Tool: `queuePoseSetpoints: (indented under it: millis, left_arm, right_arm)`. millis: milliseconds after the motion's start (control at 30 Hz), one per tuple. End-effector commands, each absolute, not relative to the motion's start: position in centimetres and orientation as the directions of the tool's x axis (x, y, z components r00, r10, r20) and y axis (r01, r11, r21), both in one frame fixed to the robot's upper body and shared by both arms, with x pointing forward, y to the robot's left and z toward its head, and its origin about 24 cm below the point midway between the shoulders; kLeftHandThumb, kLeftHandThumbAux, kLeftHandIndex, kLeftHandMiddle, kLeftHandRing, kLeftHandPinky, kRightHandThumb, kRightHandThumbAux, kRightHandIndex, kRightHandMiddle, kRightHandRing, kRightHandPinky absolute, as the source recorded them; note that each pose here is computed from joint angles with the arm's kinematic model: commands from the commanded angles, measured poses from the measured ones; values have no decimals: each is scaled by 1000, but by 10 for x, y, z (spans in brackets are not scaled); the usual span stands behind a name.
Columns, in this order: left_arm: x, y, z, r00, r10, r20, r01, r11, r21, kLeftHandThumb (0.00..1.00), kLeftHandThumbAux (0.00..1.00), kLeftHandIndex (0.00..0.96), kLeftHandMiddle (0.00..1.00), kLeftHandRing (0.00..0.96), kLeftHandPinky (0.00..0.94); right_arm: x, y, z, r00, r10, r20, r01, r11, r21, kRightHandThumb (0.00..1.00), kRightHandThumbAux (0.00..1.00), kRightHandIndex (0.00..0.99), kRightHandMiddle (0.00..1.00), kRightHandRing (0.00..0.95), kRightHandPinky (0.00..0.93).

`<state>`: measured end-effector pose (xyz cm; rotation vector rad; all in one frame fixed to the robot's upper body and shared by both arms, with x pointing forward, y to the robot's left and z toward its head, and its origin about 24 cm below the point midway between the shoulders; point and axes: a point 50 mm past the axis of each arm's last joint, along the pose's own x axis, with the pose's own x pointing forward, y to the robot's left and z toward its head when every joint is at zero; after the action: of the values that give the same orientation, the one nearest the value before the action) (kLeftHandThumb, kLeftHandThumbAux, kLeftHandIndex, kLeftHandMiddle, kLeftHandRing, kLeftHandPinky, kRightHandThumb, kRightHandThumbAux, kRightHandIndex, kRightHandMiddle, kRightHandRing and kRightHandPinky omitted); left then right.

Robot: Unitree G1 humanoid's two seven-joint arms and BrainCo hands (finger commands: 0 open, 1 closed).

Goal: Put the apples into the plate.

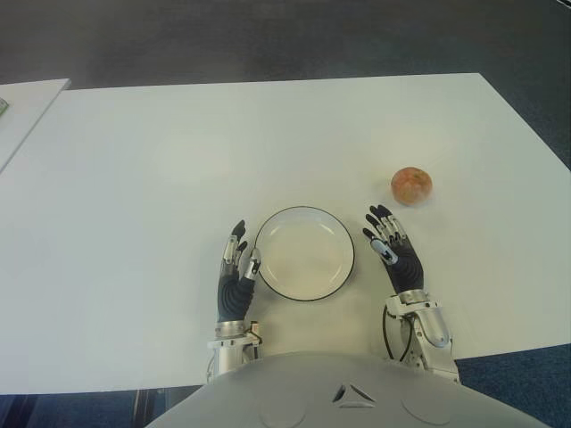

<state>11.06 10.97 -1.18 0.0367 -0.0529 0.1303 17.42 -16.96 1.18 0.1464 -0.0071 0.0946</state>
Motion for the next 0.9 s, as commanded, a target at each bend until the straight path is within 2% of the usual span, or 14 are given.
queuePoseSetpoints:
  millis: [33, 233, 367, 500, 733, 900]
  left_arm:
    - [114, 102, -12, 989, 141, 45, -141, 990, -2, 0, 422, 0, 0, 0, 0]
    - [118, 99, -12, 989, 139, 51, -139, 990, 7, 0, 419, 0, 0, 0, 0]
    - [116, 101, -12, 989, 144, 46, -145, 989, 16, 0, 418, 0, 0, 0, 0]
    - [114, 101, -13, 988, 151, 28, -151, 989, 0, 0, 416, 0, 0, 0, 0]
    - [126, 92, -10, 988, 147, 36, -147, 989, -16, 0, 423, 0, 0, 0, 0]
    - [121, 95, -9, 987, 152, 51, -151, 988, -11, 0, 429, 0, 0, 0, 0]
  right_arm:
    - [193, -170, 32, 988, 112, 111, -111, 994, -18, 165, 620, 2, 8, 0, 0]
    - [207, -177, 48, 964, 149, 220, -85, 957, -277, 155, 629, 0, 0, 0, 0]
    - [223, -182, 65, 916, 239, 322, -26, 836, -548, 162, 576, 0, 0, 0, 0]
    - [239, -181, 80, 878, 325, 351, 31, 693, -720, 182, 510, 0, 0, 0, 0]
    - [256, -186, 87, 846, 398, 354, 123, 500, -857, 212, 457, 0, 0, 0, 0]
    - [267, -187, 90, 806, 476, 351, 221, 307, -926, 266, 447, 0, 0, 0, 0]
